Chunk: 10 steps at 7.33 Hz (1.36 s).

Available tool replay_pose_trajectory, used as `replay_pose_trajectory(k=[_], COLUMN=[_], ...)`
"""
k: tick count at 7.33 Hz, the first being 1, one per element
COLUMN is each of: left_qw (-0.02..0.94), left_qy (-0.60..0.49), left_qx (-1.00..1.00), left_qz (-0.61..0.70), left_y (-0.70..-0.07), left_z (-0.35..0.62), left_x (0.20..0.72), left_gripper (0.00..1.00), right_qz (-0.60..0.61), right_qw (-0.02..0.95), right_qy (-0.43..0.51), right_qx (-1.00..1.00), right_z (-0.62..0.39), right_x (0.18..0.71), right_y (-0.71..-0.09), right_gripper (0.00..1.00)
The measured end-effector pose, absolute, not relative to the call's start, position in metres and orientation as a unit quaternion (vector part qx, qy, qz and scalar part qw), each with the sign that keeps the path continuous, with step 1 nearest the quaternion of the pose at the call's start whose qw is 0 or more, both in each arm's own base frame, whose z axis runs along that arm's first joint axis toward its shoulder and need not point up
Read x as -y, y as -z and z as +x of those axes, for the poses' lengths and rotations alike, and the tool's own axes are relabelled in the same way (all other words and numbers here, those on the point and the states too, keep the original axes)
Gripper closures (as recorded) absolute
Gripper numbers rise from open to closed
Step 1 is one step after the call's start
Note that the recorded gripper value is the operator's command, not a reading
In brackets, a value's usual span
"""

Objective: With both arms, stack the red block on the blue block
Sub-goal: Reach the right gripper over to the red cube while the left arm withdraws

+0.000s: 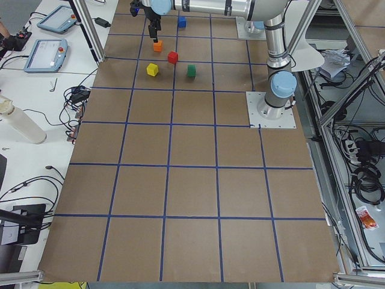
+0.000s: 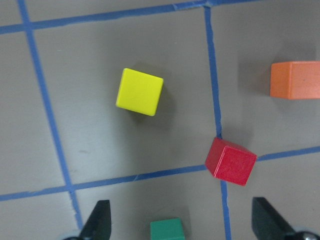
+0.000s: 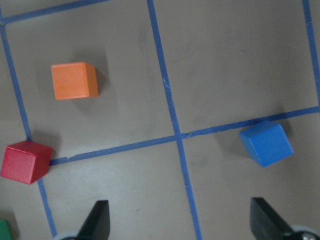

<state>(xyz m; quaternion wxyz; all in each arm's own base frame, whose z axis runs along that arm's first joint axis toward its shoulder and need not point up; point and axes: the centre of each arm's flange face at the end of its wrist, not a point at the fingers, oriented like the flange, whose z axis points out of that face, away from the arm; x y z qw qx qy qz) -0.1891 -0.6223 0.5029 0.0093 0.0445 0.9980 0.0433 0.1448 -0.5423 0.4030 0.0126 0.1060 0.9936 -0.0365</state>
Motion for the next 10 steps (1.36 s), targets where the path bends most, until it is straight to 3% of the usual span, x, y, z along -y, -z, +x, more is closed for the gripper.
replay_pose_trajectory(k=[3,4,5,10], left_qw=[0.067,0.058,0.035,0.033], left_qy=[-0.034,-0.042,-0.054,-0.070], left_qx=[-0.996,-0.997,-0.997,-0.997], left_qz=[0.041,0.039,0.034,0.030], left_y=[-0.544,-0.540,-0.536,-0.535], left_z=[-0.160,-0.162,-0.166,-0.159], left_x=[0.592,0.577,0.553,0.459], left_gripper=[0.00,0.05,0.00,0.00], right_qz=[0.181,0.199,0.212,0.230], right_qw=[0.033,0.037,0.039,0.029], right_qy=[0.051,0.053,0.049,0.015], right_qx=[-0.982,-0.978,-0.975,-0.973], right_z=[0.227,0.253,0.273,0.350], right_x=[0.560,0.564,0.565,0.575], right_y=[-0.349,-0.327,-0.306,-0.238], right_gripper=[0.00,0.00,0.00,0.00])
